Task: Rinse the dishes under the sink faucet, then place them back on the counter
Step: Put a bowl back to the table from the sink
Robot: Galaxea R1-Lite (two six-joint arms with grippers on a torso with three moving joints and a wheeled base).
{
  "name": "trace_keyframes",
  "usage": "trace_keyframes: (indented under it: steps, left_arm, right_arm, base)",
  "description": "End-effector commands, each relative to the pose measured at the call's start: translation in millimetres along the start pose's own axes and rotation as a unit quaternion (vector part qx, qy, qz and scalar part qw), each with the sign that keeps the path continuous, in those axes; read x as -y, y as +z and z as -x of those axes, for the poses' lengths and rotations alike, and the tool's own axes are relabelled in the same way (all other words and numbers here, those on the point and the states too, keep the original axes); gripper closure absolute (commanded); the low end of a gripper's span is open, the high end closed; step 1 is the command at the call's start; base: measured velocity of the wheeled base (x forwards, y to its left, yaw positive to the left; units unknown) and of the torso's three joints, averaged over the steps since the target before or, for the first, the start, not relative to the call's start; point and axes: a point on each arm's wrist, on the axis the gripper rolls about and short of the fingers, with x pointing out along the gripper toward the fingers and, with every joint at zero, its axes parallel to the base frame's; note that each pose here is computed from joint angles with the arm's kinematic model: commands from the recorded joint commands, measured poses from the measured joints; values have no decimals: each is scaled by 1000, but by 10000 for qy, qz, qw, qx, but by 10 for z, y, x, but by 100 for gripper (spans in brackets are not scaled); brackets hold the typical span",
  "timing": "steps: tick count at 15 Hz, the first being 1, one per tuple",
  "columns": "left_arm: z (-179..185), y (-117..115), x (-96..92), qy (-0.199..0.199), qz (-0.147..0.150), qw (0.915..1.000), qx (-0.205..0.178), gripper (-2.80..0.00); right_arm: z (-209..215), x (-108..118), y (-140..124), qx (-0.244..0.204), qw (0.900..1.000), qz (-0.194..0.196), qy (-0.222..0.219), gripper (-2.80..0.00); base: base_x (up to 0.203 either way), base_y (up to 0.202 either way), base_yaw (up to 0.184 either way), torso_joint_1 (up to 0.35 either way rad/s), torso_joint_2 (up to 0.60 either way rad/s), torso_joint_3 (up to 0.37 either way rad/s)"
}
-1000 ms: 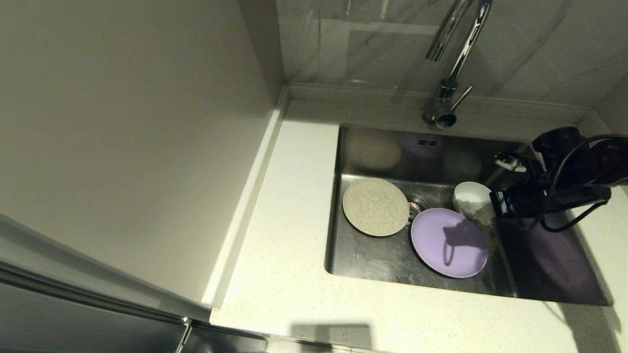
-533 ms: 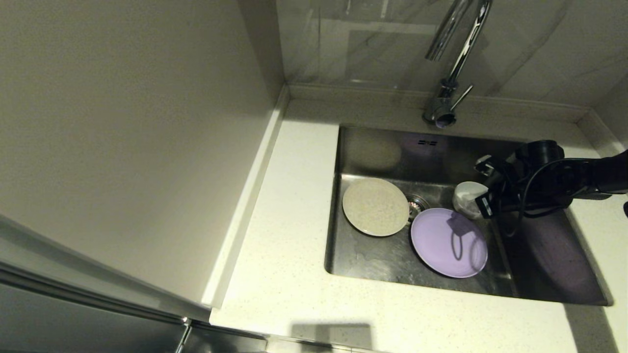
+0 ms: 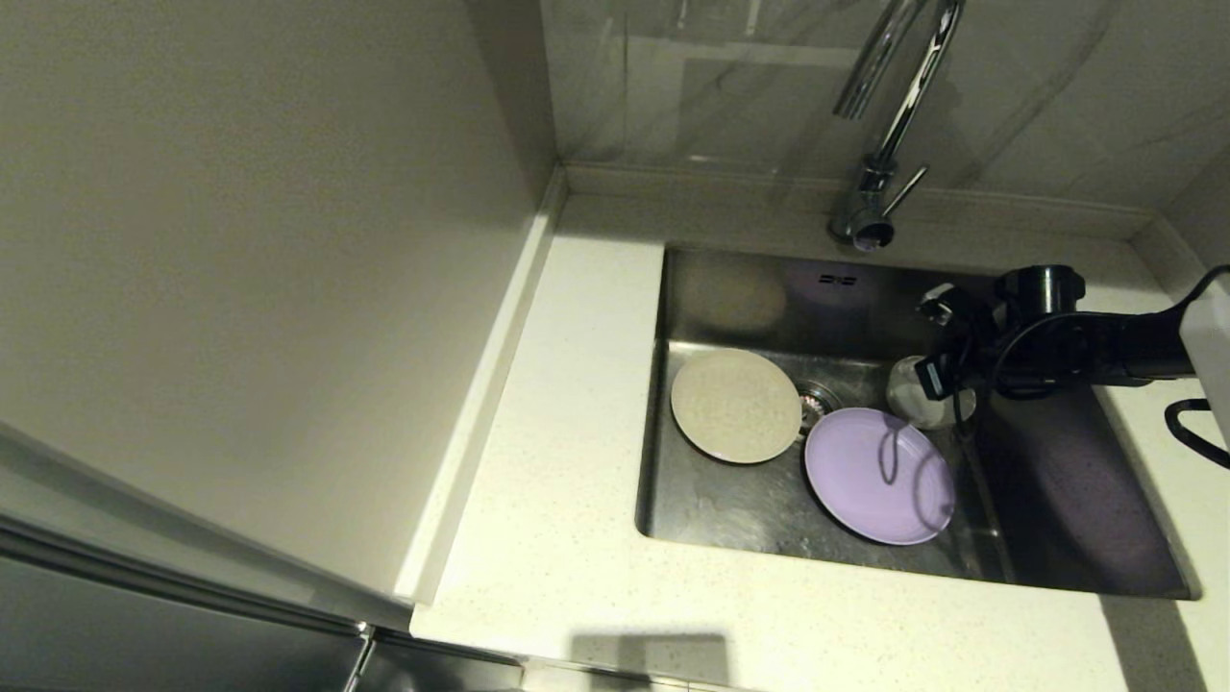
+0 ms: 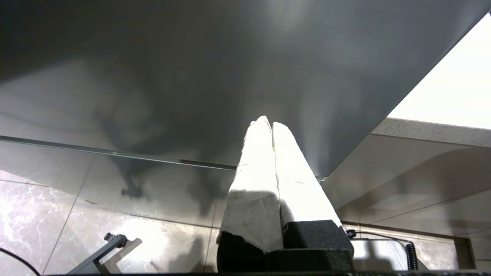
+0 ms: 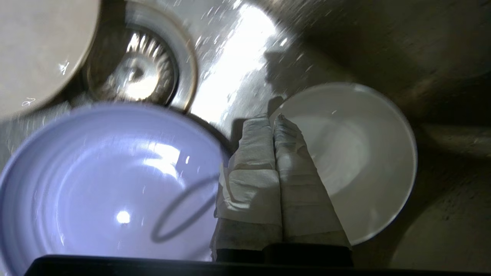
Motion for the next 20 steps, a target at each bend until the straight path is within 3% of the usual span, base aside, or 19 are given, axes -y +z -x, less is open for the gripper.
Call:
trace_keyframes:
  steps: [1, 10, 13, 14, 20]
  left_arm:
    - [1, 0, 0, 2, 4, 10000, 9, 0]
    - [1, 0, 0, 2, 4, 10000, 9, 0]
    - [1, 0, 0, 2, 4, 10000, 9, 0]
    - [1, 0, 0, 2, 4, 10000, 9, 0]
    - [1, 0, 0, 2, 4, 10000, 9, 0]
  right_arm:
    - [-48, 13, -10, 18, 9999, -127, -5, 0]
    - [24, -15, 35, -7, 9996, -272, -24, 0]
    - [12, -46, 18, -253, 9987, -302, -330, 0]
    - [10, -98, -7, -449, 9977, -338, -379, -280]
    - [-5, -409, 237, -607, 9896, -1241, -409, -280]
  base:
    - [0, 0, 0, 0, 0, 0]
    - [0, 0, 0, 0, 0, 0]
    - [0, 0, 0, 0, 0, 0]
    - [0, 0, 0, 0, 0, 0]
    - [0, 0, 0, 0, 0, 0]
